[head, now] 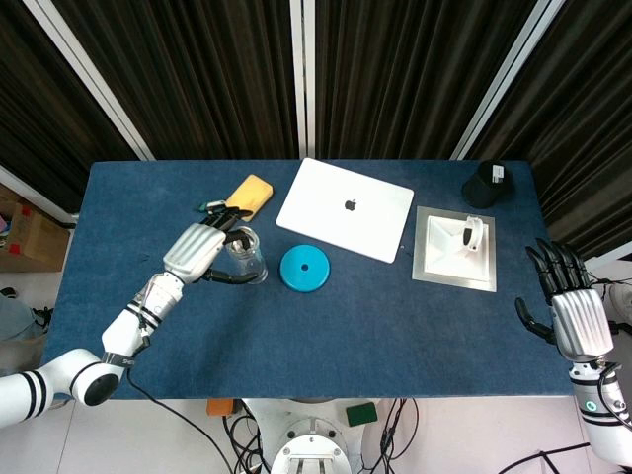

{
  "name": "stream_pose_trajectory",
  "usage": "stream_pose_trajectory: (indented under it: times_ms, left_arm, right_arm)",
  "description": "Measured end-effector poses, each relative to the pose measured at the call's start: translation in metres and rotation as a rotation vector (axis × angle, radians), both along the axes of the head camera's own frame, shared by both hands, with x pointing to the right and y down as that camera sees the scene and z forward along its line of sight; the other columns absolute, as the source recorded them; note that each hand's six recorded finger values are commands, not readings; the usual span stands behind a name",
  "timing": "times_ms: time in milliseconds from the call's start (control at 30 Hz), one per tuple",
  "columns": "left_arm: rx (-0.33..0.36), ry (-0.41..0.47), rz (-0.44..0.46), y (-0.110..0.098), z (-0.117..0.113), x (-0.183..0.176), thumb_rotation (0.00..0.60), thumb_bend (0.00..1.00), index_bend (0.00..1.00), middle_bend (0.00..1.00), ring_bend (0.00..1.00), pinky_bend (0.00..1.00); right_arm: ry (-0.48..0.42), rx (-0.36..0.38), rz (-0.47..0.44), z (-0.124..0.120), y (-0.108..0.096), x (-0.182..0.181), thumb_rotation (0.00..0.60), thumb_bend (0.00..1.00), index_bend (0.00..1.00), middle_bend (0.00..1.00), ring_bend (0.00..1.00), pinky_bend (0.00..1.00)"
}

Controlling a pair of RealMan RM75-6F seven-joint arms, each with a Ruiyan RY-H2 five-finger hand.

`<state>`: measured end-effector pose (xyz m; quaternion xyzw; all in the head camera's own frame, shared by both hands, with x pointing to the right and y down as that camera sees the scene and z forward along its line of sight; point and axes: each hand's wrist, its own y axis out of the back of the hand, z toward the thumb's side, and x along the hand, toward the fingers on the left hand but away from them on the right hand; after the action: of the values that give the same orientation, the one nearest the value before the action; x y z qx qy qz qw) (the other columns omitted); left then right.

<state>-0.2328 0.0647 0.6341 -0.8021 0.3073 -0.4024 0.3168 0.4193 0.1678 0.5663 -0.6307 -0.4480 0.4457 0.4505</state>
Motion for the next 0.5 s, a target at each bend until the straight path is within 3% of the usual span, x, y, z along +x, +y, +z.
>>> stream_pose_trajectory:
  times_ms: [333, 500]
  left_arm:
    - [0.048, -0.005, -0.002, -0.003, -0.012, -0.004, 0.225, 0.07, 0.43, 0.08, 0.03, 0.15]
    - [0.115, -0.006, -0.021, -0.005, -0.03, -0.013, 0.251, 0.07, 0.4, 0.08, 0.03, 0.15]
  right_arm:
    - [-0.004, 0.004, 0.001, -0.001, -0.001, 0.0, 0.6, 0.38, 0.0, 0.0, 0.0, 0.01]
    - [-0.006, 0.01, 0.004, -0.002, 0.0, 0.001, 0.6, 0.38, 0.0, 0.0, 0.0, 0.01]
